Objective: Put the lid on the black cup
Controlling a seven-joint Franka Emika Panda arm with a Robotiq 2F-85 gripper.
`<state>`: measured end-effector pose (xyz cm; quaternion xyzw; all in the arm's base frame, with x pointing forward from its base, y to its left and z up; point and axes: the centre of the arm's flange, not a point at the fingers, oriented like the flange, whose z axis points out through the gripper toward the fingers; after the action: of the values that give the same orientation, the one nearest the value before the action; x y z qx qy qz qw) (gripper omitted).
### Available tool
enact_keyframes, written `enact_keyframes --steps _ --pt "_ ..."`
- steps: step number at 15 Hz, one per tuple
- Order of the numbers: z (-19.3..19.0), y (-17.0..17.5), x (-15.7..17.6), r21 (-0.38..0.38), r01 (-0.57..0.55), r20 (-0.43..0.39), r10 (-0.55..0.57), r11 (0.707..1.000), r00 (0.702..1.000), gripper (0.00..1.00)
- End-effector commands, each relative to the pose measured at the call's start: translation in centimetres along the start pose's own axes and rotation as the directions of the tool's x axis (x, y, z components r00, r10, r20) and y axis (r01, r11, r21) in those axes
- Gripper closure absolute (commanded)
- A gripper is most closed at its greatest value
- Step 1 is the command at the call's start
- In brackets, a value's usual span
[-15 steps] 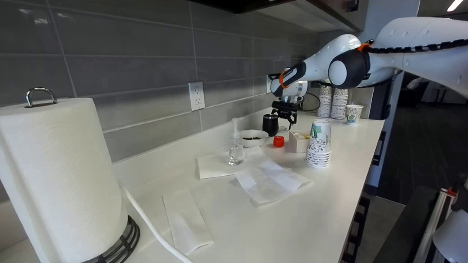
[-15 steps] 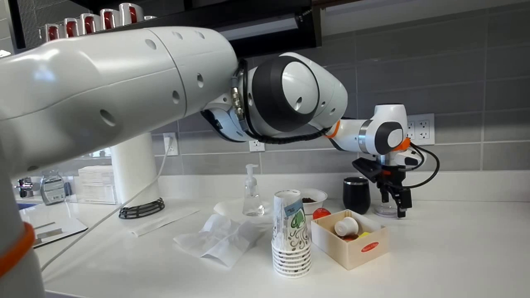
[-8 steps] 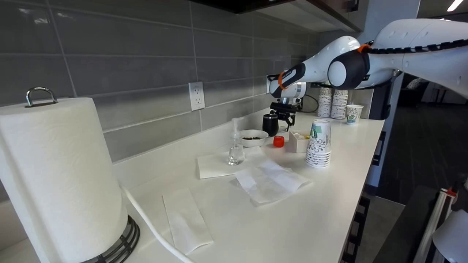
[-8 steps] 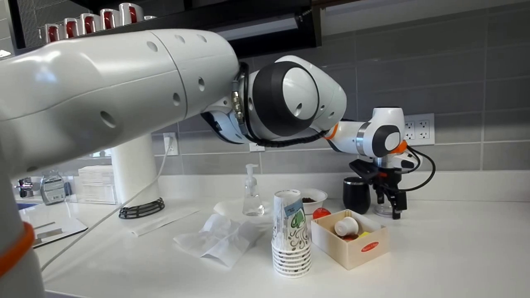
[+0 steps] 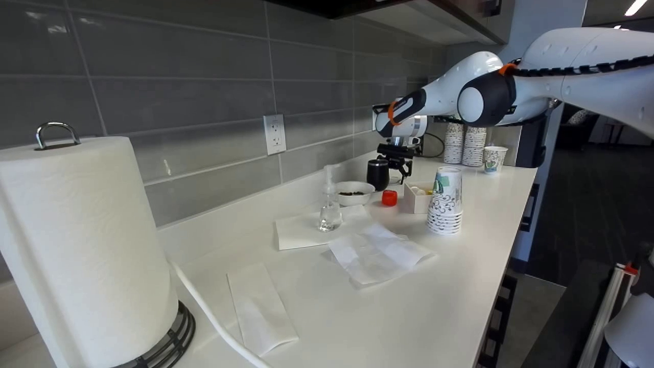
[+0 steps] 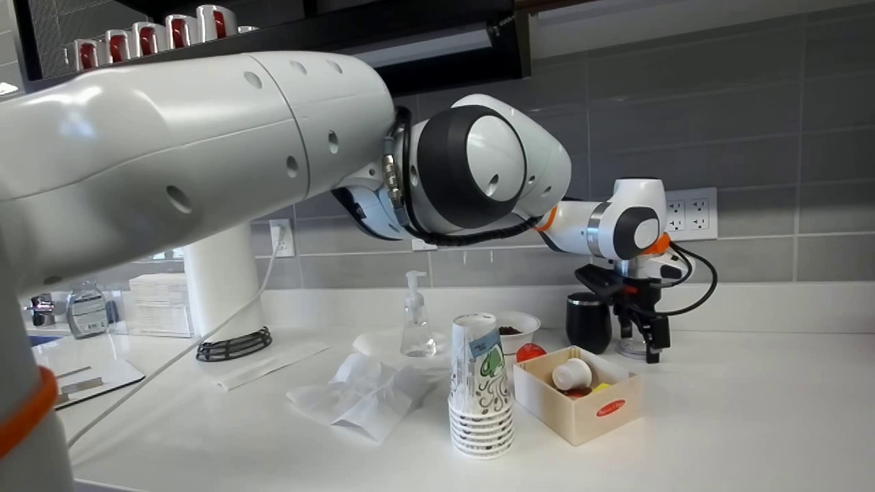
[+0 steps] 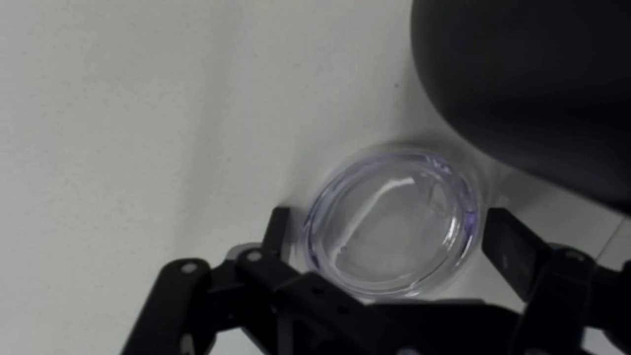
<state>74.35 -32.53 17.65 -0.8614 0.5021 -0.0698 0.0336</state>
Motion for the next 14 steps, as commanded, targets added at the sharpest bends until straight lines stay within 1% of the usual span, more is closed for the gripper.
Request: enact_keyframes --steps 1,2,3,4,9,14 --pt "1.4 -2.3 2.5 -0.021 0.007 0.006 -0.007 1.000 1.000 0.25" --pt "1.4 -2.3 2.4 -0.023 0.008 0.004 -0.008 1.000 1.000 0.26" --pt "1.3 -2.2 2.4 -0.030 0.010 0.003 -0.010 0.999 1.000 0.32" --pt "1.3 -2.2 2.4 -0.029 0.009 0.003 -0.009 1.000 1.000 0.35" --pt "1.1 -1.8 2.8 -0.021 -0.006 -0.007 0.006 1.000 1.000 0.35" --pt "-1.2 0.8 4.4 -0.025 -0.055 -0.016 0.054 0.998 0.998 0.35"
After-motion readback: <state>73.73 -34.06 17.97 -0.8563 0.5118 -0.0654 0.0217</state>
